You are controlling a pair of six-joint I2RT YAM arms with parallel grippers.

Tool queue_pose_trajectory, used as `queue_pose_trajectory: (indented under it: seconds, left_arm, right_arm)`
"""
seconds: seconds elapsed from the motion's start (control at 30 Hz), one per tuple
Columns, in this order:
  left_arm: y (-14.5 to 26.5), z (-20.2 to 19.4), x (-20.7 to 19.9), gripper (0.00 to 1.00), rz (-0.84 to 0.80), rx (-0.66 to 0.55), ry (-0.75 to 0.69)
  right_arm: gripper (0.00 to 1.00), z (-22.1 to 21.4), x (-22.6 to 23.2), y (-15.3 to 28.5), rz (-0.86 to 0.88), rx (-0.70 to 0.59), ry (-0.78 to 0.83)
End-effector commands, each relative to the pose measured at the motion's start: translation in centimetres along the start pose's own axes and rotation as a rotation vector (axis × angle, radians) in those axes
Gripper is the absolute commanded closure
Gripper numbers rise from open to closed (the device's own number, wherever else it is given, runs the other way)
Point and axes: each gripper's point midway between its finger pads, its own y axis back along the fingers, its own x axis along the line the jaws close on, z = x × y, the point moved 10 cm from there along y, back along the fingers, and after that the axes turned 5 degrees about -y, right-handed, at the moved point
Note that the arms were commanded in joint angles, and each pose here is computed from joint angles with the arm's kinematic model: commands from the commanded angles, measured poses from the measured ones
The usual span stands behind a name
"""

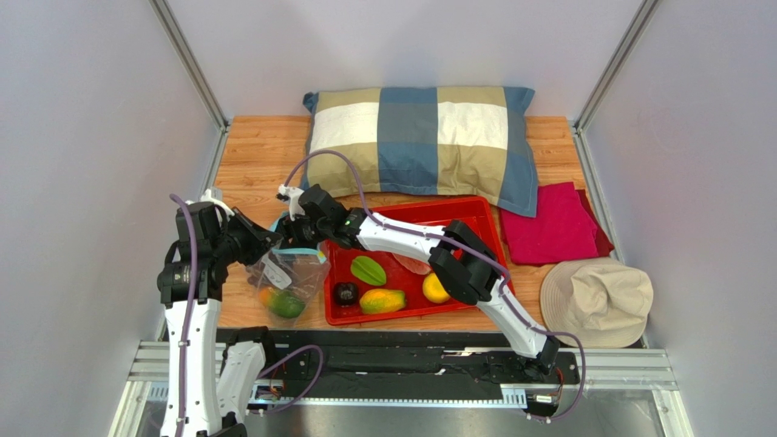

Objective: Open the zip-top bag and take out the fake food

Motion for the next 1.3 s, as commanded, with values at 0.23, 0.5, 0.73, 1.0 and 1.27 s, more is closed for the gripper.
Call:
queue_pose_trajectory:
  seconds: [0.23,0.5,0.73,1.0,1.27]
  left_arm:
    - [-0.6,-0.6,-0.1,1.0,-0.068,0.03,0.058]
    - [-1.1,-1.1,0.2,1.0,-0.068,0.044,0.062]
    - [-0.5,-1.1,0.3,1.0,-0.043,0.006,0.048]
    - [0.7,-1.4,2.1,1.0,0.152,-0.096,0.009]
    - [1.3,-2.5,3.7,1.0,0.251,-0.171,0.028]
  right_arm:
    - [0.18,-2.0,-1.8,-4.5,0.108,-0.043,-0.162]
    - [0.31,-3.5,-1.8,-6.9,0.142,-0.02,-0.202]
    - [0.79,-2.4,-1.4,-6.0,0.171,-0.026,-0.166]
    - [0.92,2.3,2.9,1.0,0.163,-0.025,-0.096]
    - [0.98,2.9,6.0,5.0,0.28,0.063,-0.156]
